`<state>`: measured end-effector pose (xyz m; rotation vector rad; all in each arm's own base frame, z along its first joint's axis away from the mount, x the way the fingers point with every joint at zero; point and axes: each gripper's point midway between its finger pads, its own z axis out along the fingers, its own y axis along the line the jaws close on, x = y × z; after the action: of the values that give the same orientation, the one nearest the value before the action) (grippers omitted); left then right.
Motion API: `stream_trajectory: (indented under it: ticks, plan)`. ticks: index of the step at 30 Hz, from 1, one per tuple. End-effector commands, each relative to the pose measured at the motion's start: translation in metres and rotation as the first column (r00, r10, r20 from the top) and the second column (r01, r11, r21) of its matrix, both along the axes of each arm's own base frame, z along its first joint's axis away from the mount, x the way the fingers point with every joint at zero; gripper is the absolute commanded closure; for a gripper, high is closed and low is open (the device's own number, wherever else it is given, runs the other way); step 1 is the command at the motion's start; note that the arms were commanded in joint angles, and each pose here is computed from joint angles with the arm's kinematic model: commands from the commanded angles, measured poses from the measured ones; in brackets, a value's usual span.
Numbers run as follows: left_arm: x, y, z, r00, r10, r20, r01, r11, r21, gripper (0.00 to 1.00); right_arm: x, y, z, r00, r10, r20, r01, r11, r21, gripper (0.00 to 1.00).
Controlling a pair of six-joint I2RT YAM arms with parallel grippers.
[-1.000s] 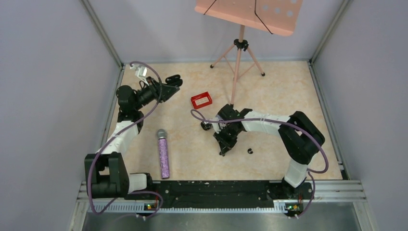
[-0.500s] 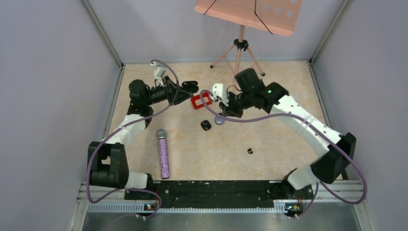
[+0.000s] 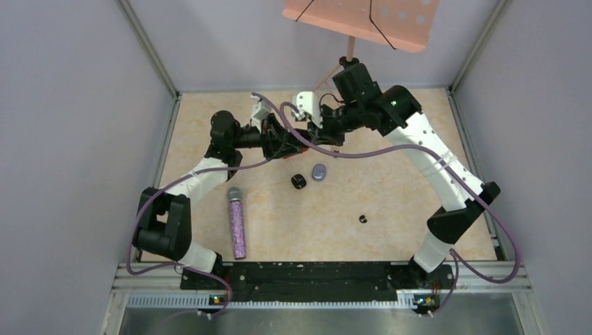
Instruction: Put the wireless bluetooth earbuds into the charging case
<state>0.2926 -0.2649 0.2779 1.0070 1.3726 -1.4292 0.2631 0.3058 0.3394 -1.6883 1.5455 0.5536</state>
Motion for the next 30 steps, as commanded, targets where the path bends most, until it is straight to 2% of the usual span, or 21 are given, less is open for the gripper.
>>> stream_trajectory:
  ticks: [1, 15, 30]
  plan:
    - [-0.009, -0.003, 0.025, 0.982, -0.047, 0.183, 0.051, 0.999, -0.019, 1.0, -0.006, 0.002, -0.004, 1.0, -0.003, 0.007, 0.003, 0.998, -0.059, 1.0]
    - [-0.017, -0.005, 0.021, 0.961, -0.07, 0.267, 0.062, 0.997, 0.038, 1.0, 0.009, 0.001, -0.004, 0.996, -0.066, 0.055, 0.071, 0.993, -0.098, 1.0]
    - [-0.017, -0.007, 0.034, 0.966, -0.059, 0.252, 0.058, 0.998, 0.011, 1.0, 0.007, 0.013, -0.023, 0.999, -0.037, 0.01, 0.037, 0.991, -0.126, 1.0]
